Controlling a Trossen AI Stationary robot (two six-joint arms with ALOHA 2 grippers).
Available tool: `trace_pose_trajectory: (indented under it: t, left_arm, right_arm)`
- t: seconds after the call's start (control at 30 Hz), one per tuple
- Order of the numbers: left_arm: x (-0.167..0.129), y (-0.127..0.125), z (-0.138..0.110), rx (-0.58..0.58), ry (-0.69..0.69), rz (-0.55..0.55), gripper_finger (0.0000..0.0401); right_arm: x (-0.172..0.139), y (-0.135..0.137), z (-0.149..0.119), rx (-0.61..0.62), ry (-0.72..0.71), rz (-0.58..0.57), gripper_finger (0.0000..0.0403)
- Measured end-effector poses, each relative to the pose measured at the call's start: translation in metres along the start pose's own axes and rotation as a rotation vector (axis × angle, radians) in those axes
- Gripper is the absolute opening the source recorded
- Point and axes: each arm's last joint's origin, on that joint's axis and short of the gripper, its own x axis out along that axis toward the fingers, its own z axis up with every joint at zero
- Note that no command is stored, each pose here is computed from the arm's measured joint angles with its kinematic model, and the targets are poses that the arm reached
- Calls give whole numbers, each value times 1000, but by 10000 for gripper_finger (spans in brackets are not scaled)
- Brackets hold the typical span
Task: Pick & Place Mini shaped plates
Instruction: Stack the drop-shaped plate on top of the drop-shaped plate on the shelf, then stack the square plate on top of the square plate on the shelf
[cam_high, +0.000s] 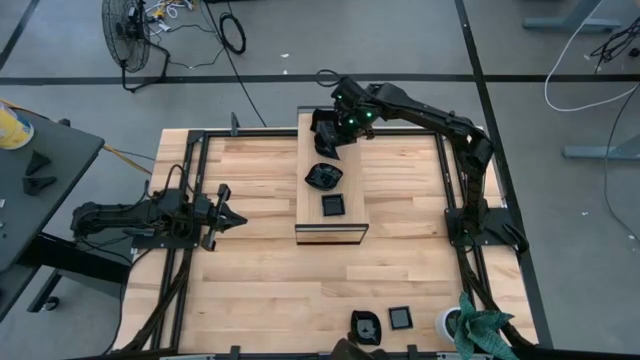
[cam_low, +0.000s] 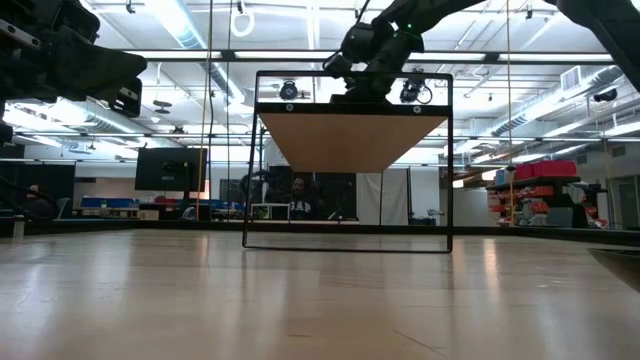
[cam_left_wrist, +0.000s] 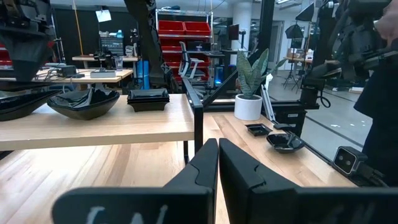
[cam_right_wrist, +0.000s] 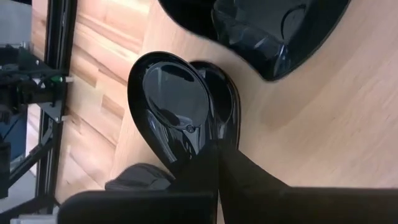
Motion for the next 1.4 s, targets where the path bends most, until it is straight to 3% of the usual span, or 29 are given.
trace_pose_trajectory:
  t: [0.63,1.03,1.13,1.4]
  left_arm:
    - [0,0,0,0,0,0,18]
    - [0,0,0,0,0,0,18]
    - [0,0,0,0,0,0,18]
    - [0,0,0,0,0,0,18]
  right_arm:
    - [0,-1,1,34,-12,-12,4]
    - [0,0,0,31,-12,-12,104]
    - [-4,0,-1,2,-14,-10,124]
    - [-27,23,-26,-228,-51,14,151]
